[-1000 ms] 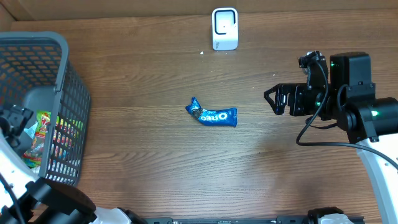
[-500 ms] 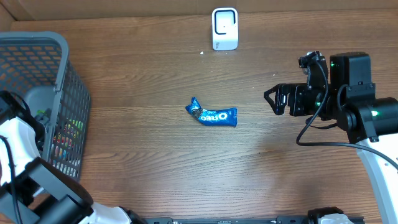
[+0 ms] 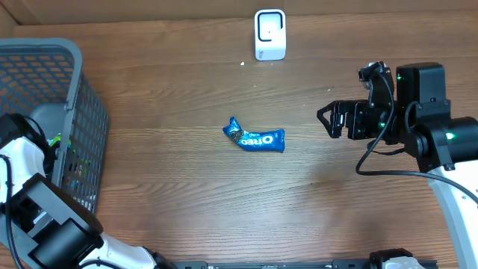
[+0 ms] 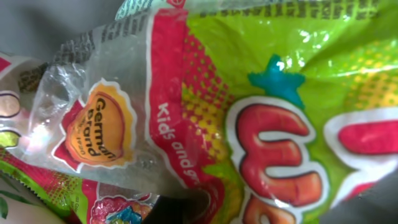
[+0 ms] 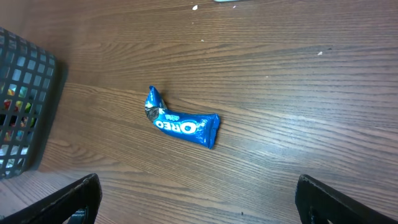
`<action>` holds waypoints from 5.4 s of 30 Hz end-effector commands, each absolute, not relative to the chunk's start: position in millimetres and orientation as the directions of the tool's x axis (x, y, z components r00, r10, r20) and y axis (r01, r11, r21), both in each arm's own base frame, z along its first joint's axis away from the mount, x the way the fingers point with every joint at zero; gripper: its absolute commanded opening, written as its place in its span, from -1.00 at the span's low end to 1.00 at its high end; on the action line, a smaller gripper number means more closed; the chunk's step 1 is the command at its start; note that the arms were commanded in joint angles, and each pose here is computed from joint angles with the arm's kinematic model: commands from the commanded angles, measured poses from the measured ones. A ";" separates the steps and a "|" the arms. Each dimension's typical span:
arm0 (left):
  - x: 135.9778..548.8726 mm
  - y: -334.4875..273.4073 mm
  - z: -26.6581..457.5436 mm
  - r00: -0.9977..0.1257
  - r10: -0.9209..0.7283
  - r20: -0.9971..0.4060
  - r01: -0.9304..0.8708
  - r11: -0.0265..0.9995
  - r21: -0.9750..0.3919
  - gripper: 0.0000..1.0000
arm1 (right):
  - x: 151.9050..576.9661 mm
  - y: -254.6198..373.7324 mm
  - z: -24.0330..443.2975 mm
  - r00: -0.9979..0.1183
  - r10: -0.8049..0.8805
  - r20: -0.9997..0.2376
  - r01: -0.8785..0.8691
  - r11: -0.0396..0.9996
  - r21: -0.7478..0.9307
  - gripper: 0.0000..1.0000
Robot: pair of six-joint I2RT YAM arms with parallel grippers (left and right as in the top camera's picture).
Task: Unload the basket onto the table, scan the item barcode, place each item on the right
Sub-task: 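Reach the left gripper into the basket and grasp the Haribo bag, then place the Haribo bag on the table left of the Oreo pack, then reach the left gripper into the basket and grasp the green wipes pack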
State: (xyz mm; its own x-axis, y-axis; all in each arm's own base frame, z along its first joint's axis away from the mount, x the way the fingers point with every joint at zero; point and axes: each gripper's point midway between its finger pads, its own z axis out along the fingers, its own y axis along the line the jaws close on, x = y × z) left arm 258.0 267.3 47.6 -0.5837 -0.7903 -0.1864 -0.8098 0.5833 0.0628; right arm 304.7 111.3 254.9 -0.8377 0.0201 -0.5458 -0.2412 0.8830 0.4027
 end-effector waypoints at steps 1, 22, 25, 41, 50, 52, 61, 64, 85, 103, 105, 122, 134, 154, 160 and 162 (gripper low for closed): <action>256.1 266.9 44.9 -0.573 -0.809 -0.132 -0.819 0.568 0.077 -0.92 | 307.0 112.4 264.7 -0.822 0.015 -0.569 -0.257 0.882 0.395 1.00; 294.1 206.5 384.8 -0.485 -0.547 -0.682 -0.590 0.781 -0.207 -0.92 | 308.2 112.7 265.7 -0.819 0.020 -0.573 -0.257 0.881 0.397 1.00; 295.9 162.4 407.2 -0.525 -0.430 -0.734 -0.451 0.872 -0.188 -0.92 | 308.2 112.7 265.7 -0.819 0.020 -0.573 -0.257 0.881 0.397 1.00; 313.5 -30.3 252.1 -0.928 -0.129 -0.351 -0.047 0.971 -0.233 -0.91 | 303.4 111.9 261.8 -0.834 0.017 -0.551 -0.246 0.883 0.400 1.00; 329.1 -57.0 138.5 -0.946 -0.070 -0.317 0.006 0.973 -0.232 -0.92 | 300.9 111.6 260.0 -0.841 0.016 -0.540 -0.241 0.884 0.402 1.00; 324.8 -60.4 102.7 -0.958 -0.059 -0.280 0.007 0.973 -0.230 -0.92 | 297.2 111.0 257.2 -0.852 0.015 -0.524 -0.233 0.885 0.403 1.00; 308.6 -60.1 41.0 -0.989 -0.049 -0.142 -0.017 0.976 -0.217 -0.90 | 296.8 111.0 256.9 -0.853 0.015 -0.522 -0.232 0.885 0.404 1.00; 312.4 -60.6 41.7 -0.986 -0.049 -0.157 -0.014 0.976 -0.219 -0.47 | 297.3 111.1 257.4 -0.852 0.015 -0.524 -0.233 0.885 0.404 1.00; 371.6 -66.0 276.3 -0.893 0.003 -0.450 0.110 0.971 -0.212 0.82 | 295.0 110.8 255.8 -0.858 0.014 -0.514 -0.228 0.885 0.405 1.00; 323.0 67.3 409.3 -0.716 -0.238 -0.656 -0.241 0.966 -0.088 0.99 | 294.7 110.7 255.5 -0.859 0.014 -0.512 -0.228 0.885 0.405 1.00; 315.7 101.1 407.7 -0.671 -0.362 -0.648 -0.384 0.916 -0.114 1.00 | 293.8 110.6 254.9 -0.861 0.013 -0.508 -0.226 0.886 0.406 1.00; 306.9 202.4 336.7 -0.614 -0.650 -0.447 -0.694 0.715 -0.085 0.98 | 291.6 110.1 253.3 -0.867 0.012 -0.499 -0.221 0.887 0.406 1.00; 272.9 248.3 272.8 -0.528 -0.791 -0.309 -0.843 0.532 0.076 0.99 | 291.6 110.1 253.3 -0.867 0.012 -0.499 -0.221 0.887 0.406 1.00; 291.5 264.6 118.4 -0.649 -0.732 -0.208 -0.752 0.659 0.028 0.75 | 291.8 109.7 253.2 -0.866 0.012 -0.499 -0.220 0.888 0.404 1.00; 282.9 275.1 84.1 -0.646 -0.726 -0.236 -0.759 0.643 0.100 0.75 | 291.8 109.7 253.2 -0.866 0.012 -0.499 -0.220 0.888 0.404 1.00; 282.9 277.3 77.4 -0.644 -0.723 -0.249 -0.760 0.641 0.107 0.75 | 291.8 109.7 253.2 -0.866 0.012 -0.499 -0.220 0.888 0.404 1.00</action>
